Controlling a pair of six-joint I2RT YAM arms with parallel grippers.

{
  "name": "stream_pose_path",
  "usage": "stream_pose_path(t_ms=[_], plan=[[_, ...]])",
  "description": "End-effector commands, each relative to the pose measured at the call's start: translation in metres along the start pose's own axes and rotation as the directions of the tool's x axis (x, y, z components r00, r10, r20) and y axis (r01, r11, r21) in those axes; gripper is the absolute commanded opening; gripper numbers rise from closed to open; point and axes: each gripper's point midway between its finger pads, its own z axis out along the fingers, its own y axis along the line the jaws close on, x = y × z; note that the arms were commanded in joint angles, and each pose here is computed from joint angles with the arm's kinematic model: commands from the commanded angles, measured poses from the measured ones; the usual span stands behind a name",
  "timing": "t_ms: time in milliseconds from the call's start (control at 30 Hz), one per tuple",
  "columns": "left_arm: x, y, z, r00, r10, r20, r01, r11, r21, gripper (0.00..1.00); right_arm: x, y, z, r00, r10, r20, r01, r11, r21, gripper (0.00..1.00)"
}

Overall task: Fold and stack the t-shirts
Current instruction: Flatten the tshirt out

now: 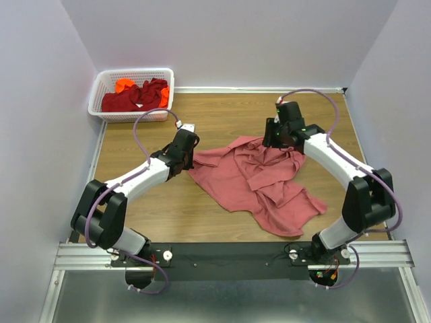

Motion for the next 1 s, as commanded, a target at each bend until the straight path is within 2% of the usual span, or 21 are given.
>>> stream_pose_path(t_ms=[0, 200, 300, 400, 433, 467, 500, 533, 567, 633, 667, 700, 733, 767, 867, 900, 933, 967], plan=[[-0.012, -0.007, 0.001, 0.999, 0.002, 0.032, -0.003, 1.000, 0.028, 0.00, 0.029, 0.027, 0.023, 0.995, 0.002, -0.101, -0.013, 0.995, -0.103, 0.58], [-0.010, -0.006, 0.000, 1.000, -0.003, 0.031, 0.002, 1.000, 0.030, 0.00, 0.043, 0.041, 0.041, 0.988, 0.022, -0.153, -0.045, 0.988, -0.150, 0.64], [-0.009, -0.004, -0.001, 0.999, -0.002, 0.033, 0.002, 1.000, 0.024, 0.00, 0.049, 0.038, 0.052, 0.985, 0.030, -0.170, -0.053, 0.990, -0.129, 0.64], [-0.009, -0.002, -0.001, 0.999, -0.006, 0.032, 0.005, 1.000, 0.013, 0.00, 0.053, 0.030, 0.064, 0.984, 0.033, -0.174, -0.048, 0.996, -0.077, 0.58], [-0.010, 0.001, -0.002, 0.999, -0.010, 0.037, 0.010, 1.000, 0.003, 0.00, 0.052, 0.025, 0.066, 0.985, 0.035, -0.167, -0.044, 0.998, -0.051, 0.54], [-0.009, 0.002, -0.002, 0.999, -0.022, 0.033, 0.022, 1.000, -0.006, 0.00, 0.044, 0.009, 0.067, 0.992, 0.039, -0.121, -0.035, 0.999, 0.038, 0.40], [-0.012, 0.006, -0.005, 0.999, -0.035, 0.041, 0.036, 0.999, -0.020, 0.00, 0.038, -0.002, 0.065, 0.995, 0.034, -0.090, -0.026, 0.995, 0.093, 0.30], [-0.015, 0.014, -0.007, 0.997, -0.051, 0.053, 0.053, 0.997, -0.053, 0.00, 0.030, -0.014, 0.060, 0.998, 0.012, -0.054, -0.003, 0.988, 0.152, 0.11], [-0.017, 0.021, -0.011, 0.996, -0.062, 0.060, 0.066, 0.995, -0.072, 0.00, 0.016, -0.037, 0.053, 1.000, -0.013, 0.003, 0.012, 0.962, 0.272, 0.06], [-0.026, 0.039, -0.021, 0.990, -0.105, 0.097, 0.116, 0.987, -0.113, 0.00, -0.011, -0.075, 0.029, 0.996, -0.057, 0.066, 0.026, 0.914, 0.405, 0.02], [-0.032, 0.045, -0.025, 0.986, -0.120, 0.118, 0.134, 0.983, -0.124, 0.00, -0.024, -0.092, 0.020, 0.993, -0.072, 0.092, 0.021, 0.884, 0.466, 0.01], [-0.033, 0.052, -0.029, 0.984, -0.126, 0.123, 0.143, 0.980, -0.138, 0.00, -0.038, -0.125, 0.005, 0.989, -0.071, 0.126, -0.013, 0.823, 0.567, 0.01], [-0.040, 0.058, -0.038, 0.980, -0.132, 0.152, 0.154, 0.978, -0.144, 0.00, -0.048, -0.139, -0.004, 0.987, -0.078, 0.142, -0.024, 0.797, 0.603, 0.02], [-0.048, 0.066, -0.045, 0.975, -0.139, 0.175, 0.166, 0.975, -0.150, 0.00, -0.077, -0.155, -0.017, 0.978, -0.098, 0.182, -0.044, 0.761, 0.647, 0.03], [-0.056, 0.066, -0.051, 0.973, -0.132, 0.190, 0.159, 0.978, -0.135, 0.00, -0.105, -0.174, -0.022, 0.971, -0.105, 0.214, -0.077, 0.711, 0.699, 0.07], [-0.058, 0.064, -0.050, 0.974, -0.126, 0.189, 0.151, 0.981, -0.125, 0.00, -0.115, -0.173, -0.020, 0.968, -0.111, 0.224, -0.082, 0.708, 0.702, 0.11], [-0.060, 0.060, -0.050, 0.975, -0.123, 0.187, 0.145, 0.984, -0.104, 0.00, -0.121, -0.175, -0.016, 0.968, -0.119, 0.223, -0.078, 0.699, 0.711, 0.21], [-0.064, 0.058, -0.049, 0.974, -0.120, 0.193, 0.139, 0.986, -0.093, 0.00, -0.135, -0.173, -0.009, 0.964, -0.123, 0.236, -0.086, 0.696, 0.713, 0.28]])
